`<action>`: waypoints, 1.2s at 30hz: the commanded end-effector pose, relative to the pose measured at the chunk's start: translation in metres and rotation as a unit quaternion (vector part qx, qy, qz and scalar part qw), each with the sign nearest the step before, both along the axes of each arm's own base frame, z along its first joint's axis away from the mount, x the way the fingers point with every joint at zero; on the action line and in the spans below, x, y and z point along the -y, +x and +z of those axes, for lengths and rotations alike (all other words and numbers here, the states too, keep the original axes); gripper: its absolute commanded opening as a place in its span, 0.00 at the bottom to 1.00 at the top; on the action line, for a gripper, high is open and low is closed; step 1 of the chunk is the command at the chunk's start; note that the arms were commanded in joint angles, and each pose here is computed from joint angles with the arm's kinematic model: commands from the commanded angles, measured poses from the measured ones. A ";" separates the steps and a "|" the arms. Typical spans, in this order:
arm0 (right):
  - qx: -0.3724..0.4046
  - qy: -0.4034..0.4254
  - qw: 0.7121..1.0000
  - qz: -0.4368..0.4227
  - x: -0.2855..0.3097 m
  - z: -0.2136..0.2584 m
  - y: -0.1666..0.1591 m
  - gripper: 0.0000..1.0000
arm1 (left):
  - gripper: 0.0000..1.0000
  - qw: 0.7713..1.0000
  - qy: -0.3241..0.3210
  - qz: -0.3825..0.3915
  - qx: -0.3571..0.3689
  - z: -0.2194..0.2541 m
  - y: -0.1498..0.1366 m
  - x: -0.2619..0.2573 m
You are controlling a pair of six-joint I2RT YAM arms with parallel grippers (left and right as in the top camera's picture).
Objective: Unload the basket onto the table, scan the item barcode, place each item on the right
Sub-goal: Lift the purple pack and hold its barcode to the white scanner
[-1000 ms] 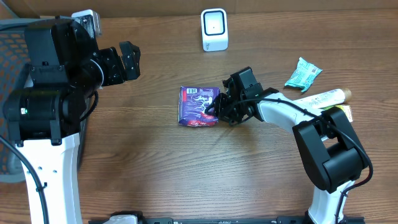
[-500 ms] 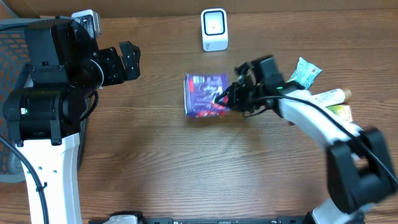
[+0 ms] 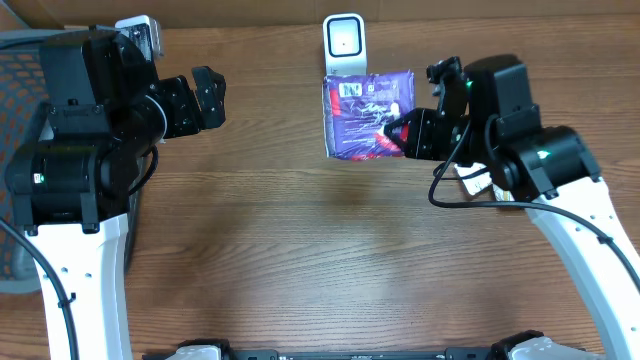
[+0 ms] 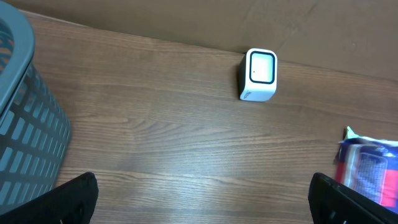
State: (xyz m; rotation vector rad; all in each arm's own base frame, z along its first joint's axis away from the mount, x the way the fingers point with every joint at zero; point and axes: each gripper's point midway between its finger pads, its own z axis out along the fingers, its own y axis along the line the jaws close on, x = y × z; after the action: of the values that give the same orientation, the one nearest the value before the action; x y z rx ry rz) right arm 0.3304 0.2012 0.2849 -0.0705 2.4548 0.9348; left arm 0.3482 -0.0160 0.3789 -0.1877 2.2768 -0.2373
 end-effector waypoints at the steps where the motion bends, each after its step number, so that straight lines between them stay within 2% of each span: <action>1: 0.062 -0.008 0.998 0.001 0.006 0.039 0.002 0.04 | 0.99 1.000 0.006 -0.008 0.006 0.004 0.000 0.001; 9: 0.067 -0.001 0.998 0.006 0.003 0.048 0.000 0.04 | 1.00 1.000 0.006 -0.008 0.006 0.004 0.000 0.001; 14: 0.095 -0.001 0.995 -0.011 0.008 0.080 0.006 0.04 | 1.00 1.000 0.006 -0.008 0.006 0.004 0.000 0.001; 18: 0.124 -0.073 0.987 -0.065 0.029 0.105 0.030 0.04 | 1.00 1.000 0.006 -0.008 0.006 0.004 0.000 0.001; 20: 0.137 -0.139 0.975 -0.110 0.045 0.104 0.048 0.04 | 0.99 1.000 0.006 -0.008 0.006 0.004 0.000 0.001; 22: 0.159 -0.243 0.939 -0.183 0.069 0.097 0.073 0.04 | 1.00 1.000 0.006 -0.008 0.006 0.004 0.000 0.001; 23: 0.182 -0.347 0.890 -0.234 0.086 0.087 0.096 0.04 | 1.00 1.000 0.006 -0.008 0.006 0.004 0.000 0.001; 24: 0.190 -0.393 0.865 -0.247 0.090 0.081 0.106 0.04 | 1.00 1.000 0.006 -0.008 0.006 0.004 0.000 0.001; 29: 0.222 -0.529 0.770 -0.279 0.086 0.058 0.148 0.04 | 1.00 1.000 0.006 -0.008 0.006 0.004 0.000 0.001; 31: 0.239 -0.580 0.732 -0.264 0.076 0.047 0.171 0.04 | 0.99 1.000 0.006 -0.008 0.006 0.004 0.000 0.001; 32: 0.244 -0.596 0.723 -0.251 0.072 0.043 0.178 0.04 | 1.00 1.000 0.006 -0.008 0.006 0.004 0.000 0.001; 34: 0.250 -0.649 0.694 -0.186 0.061 0.027 0.196 0.04 | 1.00 1.000 0.006 -0.008 0.006 0.004 0.000 0.001; 36: 0.246 -0.708 0.653 -0.104 0.053 0.010 0.209 0.04 | 1.00 1.000 0.006 -0.008 0.006 0.004 0.000 0.001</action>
State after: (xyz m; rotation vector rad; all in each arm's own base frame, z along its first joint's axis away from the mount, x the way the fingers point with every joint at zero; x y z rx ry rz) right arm 0.5359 0.1562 0.2880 -0.1803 1.9938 -0.7952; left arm 0.3482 -0.0159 0.3788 -0.1879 2.2772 -0.2368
